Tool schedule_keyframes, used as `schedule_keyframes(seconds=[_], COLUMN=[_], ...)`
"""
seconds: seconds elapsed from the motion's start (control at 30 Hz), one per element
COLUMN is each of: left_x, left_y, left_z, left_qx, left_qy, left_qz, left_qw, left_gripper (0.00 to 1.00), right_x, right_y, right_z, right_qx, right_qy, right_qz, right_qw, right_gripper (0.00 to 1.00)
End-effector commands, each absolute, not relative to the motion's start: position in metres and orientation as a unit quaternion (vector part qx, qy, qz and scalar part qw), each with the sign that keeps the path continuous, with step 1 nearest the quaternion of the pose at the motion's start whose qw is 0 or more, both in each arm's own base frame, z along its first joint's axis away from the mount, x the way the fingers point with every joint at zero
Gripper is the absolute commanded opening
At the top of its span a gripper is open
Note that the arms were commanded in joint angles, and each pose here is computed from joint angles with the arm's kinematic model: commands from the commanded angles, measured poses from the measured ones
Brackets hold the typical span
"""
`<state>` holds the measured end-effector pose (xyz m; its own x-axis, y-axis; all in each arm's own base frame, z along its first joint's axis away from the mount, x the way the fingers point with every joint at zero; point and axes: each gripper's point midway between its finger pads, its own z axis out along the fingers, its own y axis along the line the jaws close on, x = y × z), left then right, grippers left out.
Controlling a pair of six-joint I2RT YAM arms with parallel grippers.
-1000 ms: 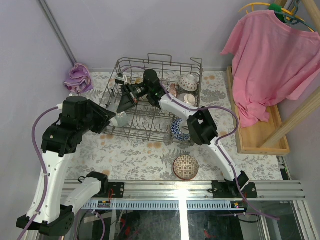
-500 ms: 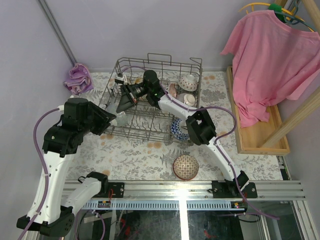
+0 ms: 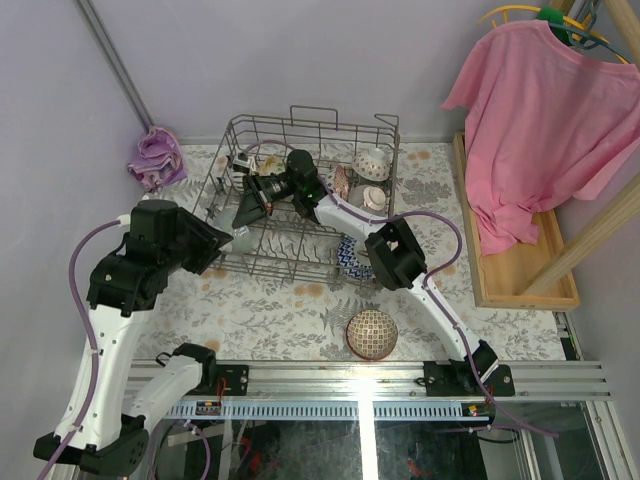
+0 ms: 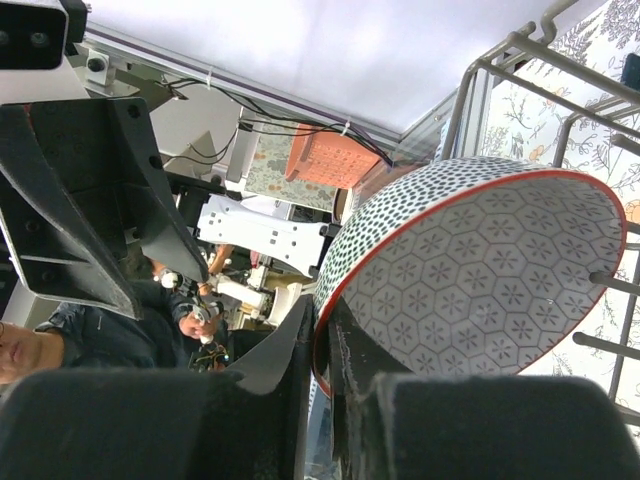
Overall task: Load the bowls into the dish rack
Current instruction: Place the bowl in the dish rack.
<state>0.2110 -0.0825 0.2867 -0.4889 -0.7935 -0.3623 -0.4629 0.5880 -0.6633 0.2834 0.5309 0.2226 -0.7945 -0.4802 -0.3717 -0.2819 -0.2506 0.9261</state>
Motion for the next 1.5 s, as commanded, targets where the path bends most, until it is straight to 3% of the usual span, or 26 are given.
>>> schedule_keyframes(seconds=[0.0,0.27,0.37,0.47,0.5,0.53,0.57,1.47], left_x=[0.211,0.213,0.213,0.212,0.212,0.212,0.211,0.215], left_y=[-0.084,-0.086,-0.087,-0.087,-0.087,-0.086,-0.087,-0.086], left_z=[0.287,0.287,0.287,0.288,0.288,0.288,0.288,0.293], left_qx=[-0.371,-0.372,-0.372,-0.373,-0.373,-0.374,-0.374,-0.388], left_qy=[0.825,0.824,0.823,0.822,0.822,0.821,0.822,0.812], left_qz=[-0.257,-0.262,-0.265,-0.266,-0.266,-0.266,-0.267,-0.271], left_qw=[0.339,0.337,0.337,0.338,0.338,0.339,0.338,0.341], left_gripper=[0.42,0.42,0.42,0.42,0.42,0.42,0.42,0.41], right_x=[0.251,0.247,0.246,0.245,0.245,0.245,0.244,0.241], right_y=[0.530,0.527,0.526,0.526,0.526,0.525,0.525,0.498], right_z=[0.222,0.226,0.227,0.229,0.230,0.231,0.232,0.283], right_qx=[0.358,0.358,0.358,0.360,0.360,0.360,0.362,0.338], right_qy=[-0.589,-0.590,-0.589,-0.587,-0.587,-0.587,-0.586,-0.616], right_qz=[-0.716,-0.716,-0.716,-0.717,-0.717,-0.717,-0.716,-0.702], right_qw=[0.107,0.111,0.111,0.110,0.110,0.110,0.110,0.119], right_gripper=[0.14,0.31,0.45,0.45,0.56,0.87,0.99,1.00])
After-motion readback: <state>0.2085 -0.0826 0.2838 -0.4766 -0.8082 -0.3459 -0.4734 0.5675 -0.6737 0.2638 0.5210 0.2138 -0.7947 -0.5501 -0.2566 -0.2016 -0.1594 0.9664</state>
